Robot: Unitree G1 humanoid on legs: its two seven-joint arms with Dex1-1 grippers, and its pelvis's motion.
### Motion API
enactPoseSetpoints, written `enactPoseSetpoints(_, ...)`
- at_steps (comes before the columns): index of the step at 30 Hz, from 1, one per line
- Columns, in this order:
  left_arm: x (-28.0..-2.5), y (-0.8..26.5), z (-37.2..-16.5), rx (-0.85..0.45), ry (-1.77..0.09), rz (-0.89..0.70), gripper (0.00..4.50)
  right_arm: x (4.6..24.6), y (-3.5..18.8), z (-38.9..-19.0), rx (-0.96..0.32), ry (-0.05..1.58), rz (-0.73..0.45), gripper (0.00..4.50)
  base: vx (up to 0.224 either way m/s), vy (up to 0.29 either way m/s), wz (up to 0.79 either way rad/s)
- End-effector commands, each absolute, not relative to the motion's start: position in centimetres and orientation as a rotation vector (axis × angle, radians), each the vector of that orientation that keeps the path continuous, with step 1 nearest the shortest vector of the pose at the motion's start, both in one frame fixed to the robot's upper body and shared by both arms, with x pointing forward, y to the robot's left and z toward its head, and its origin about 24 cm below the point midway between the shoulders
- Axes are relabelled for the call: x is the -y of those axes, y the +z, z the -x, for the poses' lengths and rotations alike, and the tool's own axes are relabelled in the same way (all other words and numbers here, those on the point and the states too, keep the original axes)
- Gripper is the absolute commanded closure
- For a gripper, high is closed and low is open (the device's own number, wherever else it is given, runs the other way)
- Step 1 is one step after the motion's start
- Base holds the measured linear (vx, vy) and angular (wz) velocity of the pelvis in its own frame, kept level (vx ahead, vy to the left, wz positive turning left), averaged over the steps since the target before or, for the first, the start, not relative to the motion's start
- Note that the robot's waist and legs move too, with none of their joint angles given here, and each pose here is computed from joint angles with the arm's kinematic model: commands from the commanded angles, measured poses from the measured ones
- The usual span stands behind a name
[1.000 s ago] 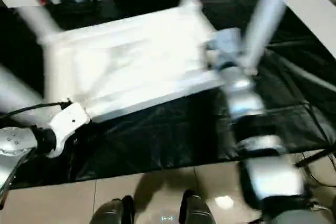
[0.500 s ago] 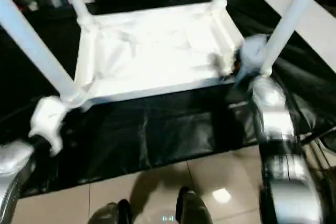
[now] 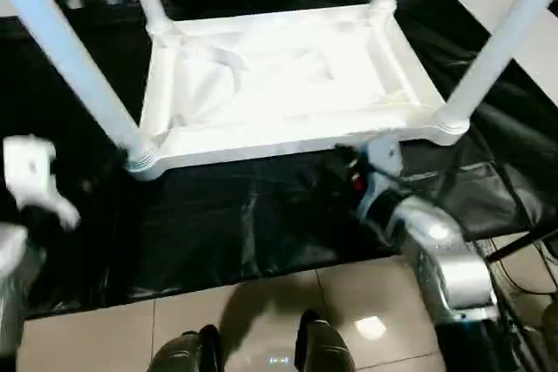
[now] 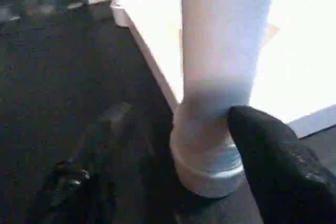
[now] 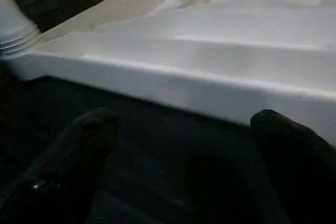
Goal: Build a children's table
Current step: Rotate leg to tighten, then rotate table base
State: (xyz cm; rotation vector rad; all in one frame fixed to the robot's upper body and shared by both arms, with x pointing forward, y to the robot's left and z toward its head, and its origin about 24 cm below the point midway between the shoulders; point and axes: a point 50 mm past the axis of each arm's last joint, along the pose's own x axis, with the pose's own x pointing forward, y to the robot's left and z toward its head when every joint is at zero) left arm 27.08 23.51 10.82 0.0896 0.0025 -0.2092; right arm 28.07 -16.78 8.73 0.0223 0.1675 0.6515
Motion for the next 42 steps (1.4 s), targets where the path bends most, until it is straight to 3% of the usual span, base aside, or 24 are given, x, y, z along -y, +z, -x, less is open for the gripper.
enactPoseSetpoints(1,-23.7,10.8,-27.2,0.002,-0.224,-0.078,0.95,16.5,8.5,-27.8,-0.188,0.65,-0.013,0.0,0.0,0.0,0.0)
enactPoseSetpoints(5,-24.6,11.8,-29.3,0.0,-0.359,-0.032,0.75,16.3,8.2,-28.1,-0.221,0.618,-0.023,0.0,0.0,0.0,0.0)
enactPoseSetpoints(8,-24.6,11.8,-29.6,-0.01,-0.431,-0.001,0.36,16.2,8.2,-28.1,-0.233,0.618,-0.025,0.0,0.0,0.0,0.0)
enactPoseSetpoints(10,-24.6,11.8,-30.0,-0.031,-0.498,0.0,0.33,16.2,8.1,-28.3,-0.236,0.606,-0.025,0.0,0.0,0.0,0.0)
enactPoseSetpoints(12,-24.9,11.7,-31.1,-0.051,-0.535,-0.025,0.08,16.5,7.9,-29.0,-0.234,0.565,-0.002,0.0,0.0,0.0,0.0)
enactPoseSetpoints(17,-23.4,12.3,-32.8,-0.031,-0.666,0.063,0.08,16.9,7.0,-30.9,-0.255,0.427,0.03,0.0,0.0,0.0,0.0)
enactPoseSetpoints(20,-21.9,13.1,-32.2,-0.017,-0.818,0.141,0.08,16.8,6.5,-31.7,-0.268,0.394,0.045,0.0,0.0,0.0,0.0)
enactPoseSetpoints(23,-20.8,13.6,-30.4,-0.051,-1.009,0.209,0.08,16.4,6.5,-32.5,-0.26,0.388,0.056,0.0,0.0,0.0,0.0)
enactPoseSetpoints(29,-18.4,12.9,-26.4,-0.167,-1.269,0.214,0.08,15.2,7.5,-33.6,-0.206,0.418,0.045,0.0,0.0,0.0,0.0)
enactPoseSetpoints(32,-15.7,12.5,-24.7,-0.181,-1.362,0.207,0.08,14.4,7.9,-34.0,-0.188,0.452,0.063,0.0,0.0,0.0,0.0)
enactPoseSetpoints(37,-12.7,12.8,-24.2,-0.14,-1.401,0.237,0.08,13.8,8.0,-34.5,-0.176,0.48,0.078,0.0,0.0,0.0,0.0)
enactPoseSetpoints(39,-10.3,13.2,-24.1,-0.099,-1.434,0.277,0.08,12.9,8.1,-34.7,-0.169,0.522,0.087,0.0,0.0,0.0,0.0)
enactPoseSetpoints(42,-8.8,13.4,-24.3,-0.066,-1.431,0.292,0.08,11.9,8.1,-34.8,-0.161,0.552,0.087,0.0,0.0,0.0,0.0)
